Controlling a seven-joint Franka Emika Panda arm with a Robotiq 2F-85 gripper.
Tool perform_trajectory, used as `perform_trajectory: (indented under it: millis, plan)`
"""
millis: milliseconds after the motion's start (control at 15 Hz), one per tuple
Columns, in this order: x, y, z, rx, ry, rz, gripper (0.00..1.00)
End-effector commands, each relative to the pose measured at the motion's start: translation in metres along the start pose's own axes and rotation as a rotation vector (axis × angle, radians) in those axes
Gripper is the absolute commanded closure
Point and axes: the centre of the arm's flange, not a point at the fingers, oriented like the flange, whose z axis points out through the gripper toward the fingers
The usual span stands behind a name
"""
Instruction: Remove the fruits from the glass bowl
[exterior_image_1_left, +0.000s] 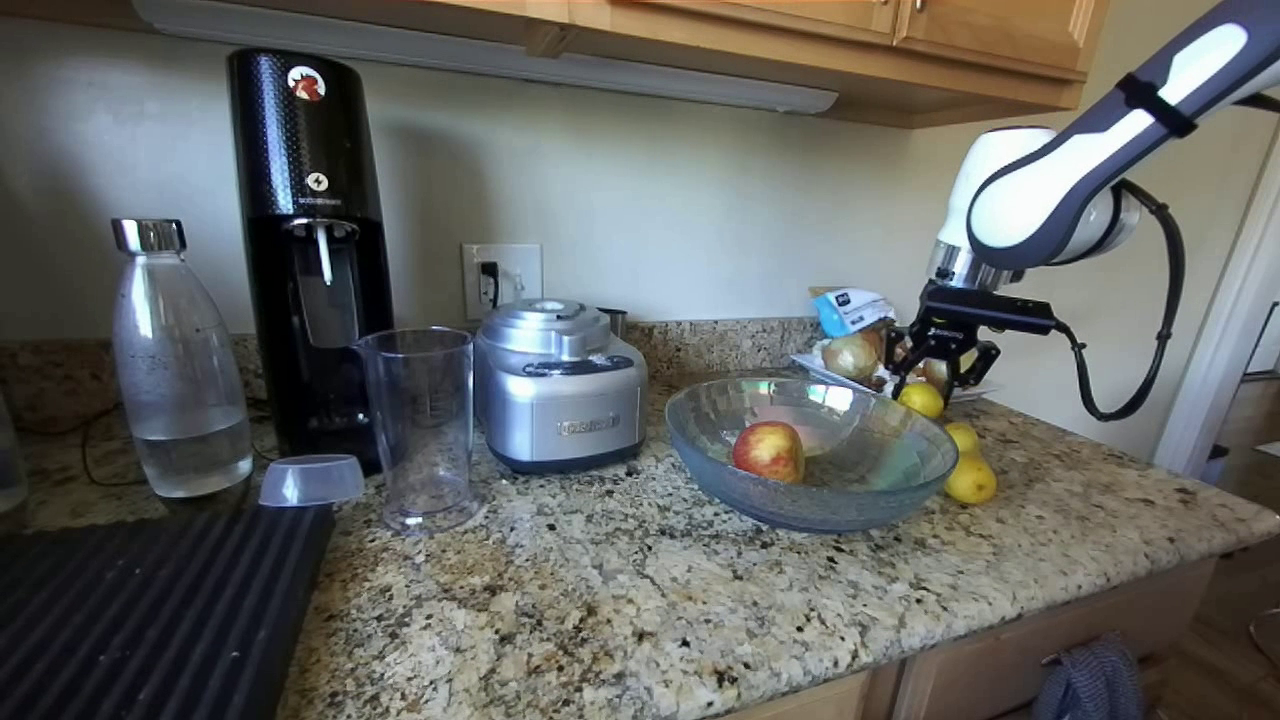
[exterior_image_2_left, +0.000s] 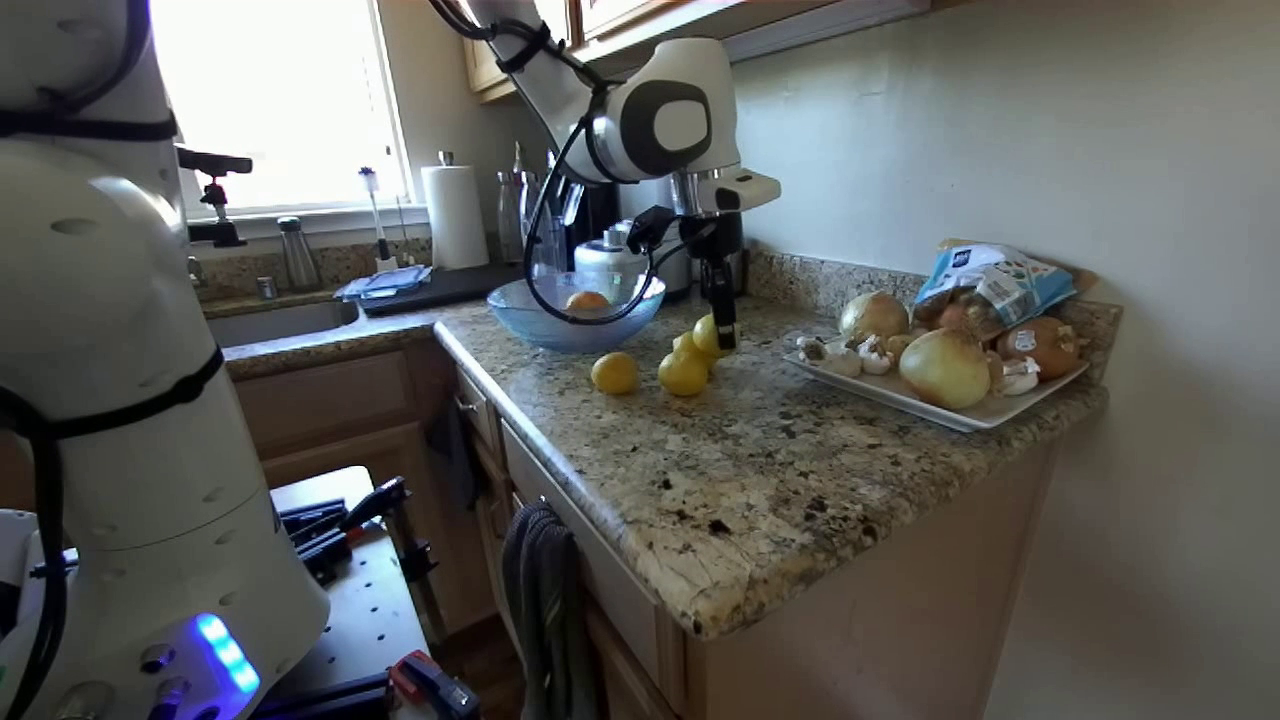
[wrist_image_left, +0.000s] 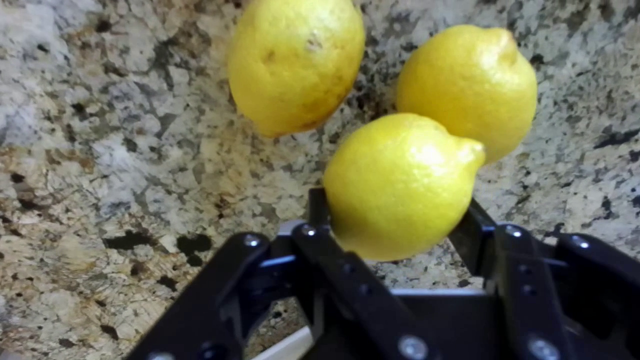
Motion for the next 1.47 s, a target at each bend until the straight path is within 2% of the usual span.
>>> perform_trajectory:
  millis: [0, 533, 600, 667, 800, 1000, 1200, 1400]
  plan:
    - [0.011, -0.002, 0.014, -0.011, 0.028, -0.011, 0.65]
    - [0.017, 0.002, 0.03, -0.049, 0.031, -0.025, 0.65]
    - [0.016, 0.002, 0.029, -0.055, 0.029, -0.021, 0.15]
    - [0.013, 0.002, 0.022, -0.058, 0.024, -0.022, 0.14]
    - [0.008, 0.0, 0.006, -0.06, 0.03, -0.03, 0.02]
    - [-0.002, -0.006, -0.026, -0.045, 0.065, -0.06, 0.0]
    - [-0.019, -0.016, -0.074, -0.019, 0.089, -0.11, 0.0]
    - [-0.039, -0.023, -0.115, -0.004, 0.057, -0.157, 0.0]
